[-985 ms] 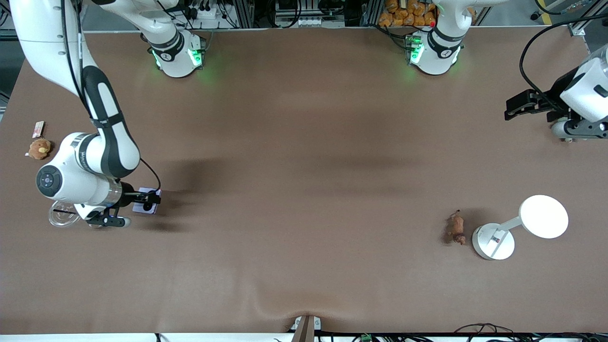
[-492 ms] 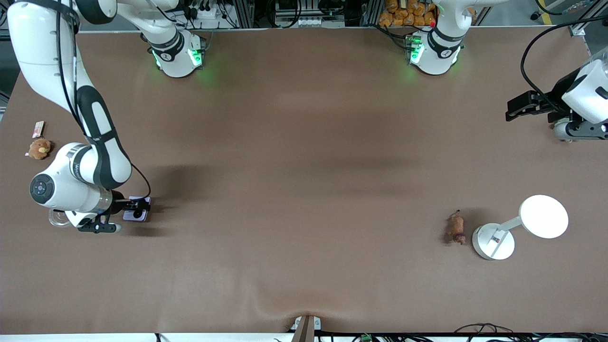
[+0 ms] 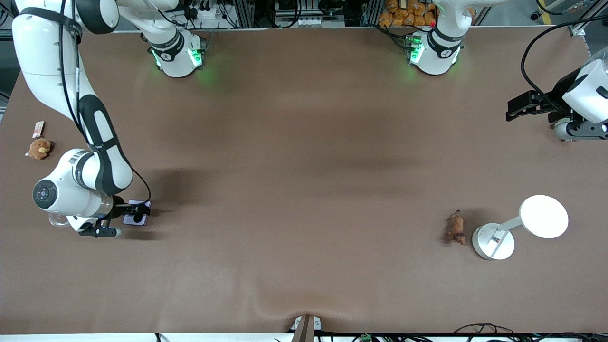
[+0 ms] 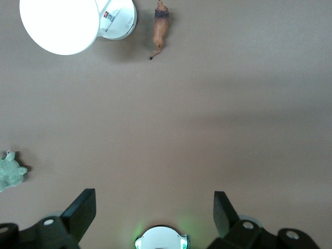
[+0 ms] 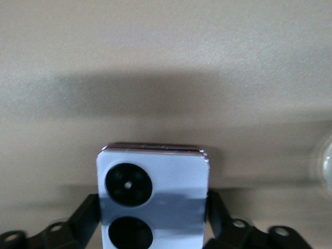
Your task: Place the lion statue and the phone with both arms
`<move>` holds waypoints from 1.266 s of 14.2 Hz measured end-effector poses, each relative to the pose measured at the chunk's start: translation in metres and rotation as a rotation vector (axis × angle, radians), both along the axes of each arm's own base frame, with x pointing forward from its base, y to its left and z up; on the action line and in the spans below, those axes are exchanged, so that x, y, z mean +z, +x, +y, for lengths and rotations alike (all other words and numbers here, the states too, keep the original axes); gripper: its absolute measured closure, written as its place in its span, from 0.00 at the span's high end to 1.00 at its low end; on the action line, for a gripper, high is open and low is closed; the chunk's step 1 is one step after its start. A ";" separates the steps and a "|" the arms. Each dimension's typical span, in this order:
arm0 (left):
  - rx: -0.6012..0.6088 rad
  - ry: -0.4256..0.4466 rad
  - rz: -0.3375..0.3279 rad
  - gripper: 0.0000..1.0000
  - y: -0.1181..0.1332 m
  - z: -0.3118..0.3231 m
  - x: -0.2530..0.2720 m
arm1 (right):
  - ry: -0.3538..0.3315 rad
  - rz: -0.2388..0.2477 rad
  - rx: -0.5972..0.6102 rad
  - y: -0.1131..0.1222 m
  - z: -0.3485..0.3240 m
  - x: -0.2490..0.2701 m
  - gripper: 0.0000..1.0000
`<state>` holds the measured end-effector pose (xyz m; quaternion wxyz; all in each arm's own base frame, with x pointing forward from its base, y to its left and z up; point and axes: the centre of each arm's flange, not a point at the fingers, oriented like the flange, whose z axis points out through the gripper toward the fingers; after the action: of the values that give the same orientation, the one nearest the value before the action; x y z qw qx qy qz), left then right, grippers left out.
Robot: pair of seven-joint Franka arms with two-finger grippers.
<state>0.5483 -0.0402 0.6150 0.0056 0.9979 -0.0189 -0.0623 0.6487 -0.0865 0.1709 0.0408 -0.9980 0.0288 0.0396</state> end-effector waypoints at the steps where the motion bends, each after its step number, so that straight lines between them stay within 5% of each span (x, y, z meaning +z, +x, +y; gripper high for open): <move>1: 0.000 0.000 -0.004 1.00 0.000 0.000 0.001 | -0.001 -0.006 -0.004 0.002 -0.003 0.002 1.00; 8: -0.026 -0.004 -0.035 1.00 0.002 0.007 0.012 | 0.037 0.057 0.028 0.024 0.001 0.061 1.00; 18: -0.089 -0.011 -0.052 1.00 0.000 0.015 0.020 | 0.108 0.091 0.152 0.028 0.039 0.306 1.00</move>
<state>0.5486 -0.0253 0.6350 0.0076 0.9973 -0.0635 -0.0364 0.6768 -0.0472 0.4764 0.0900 -0.9908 -0.0471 0.0892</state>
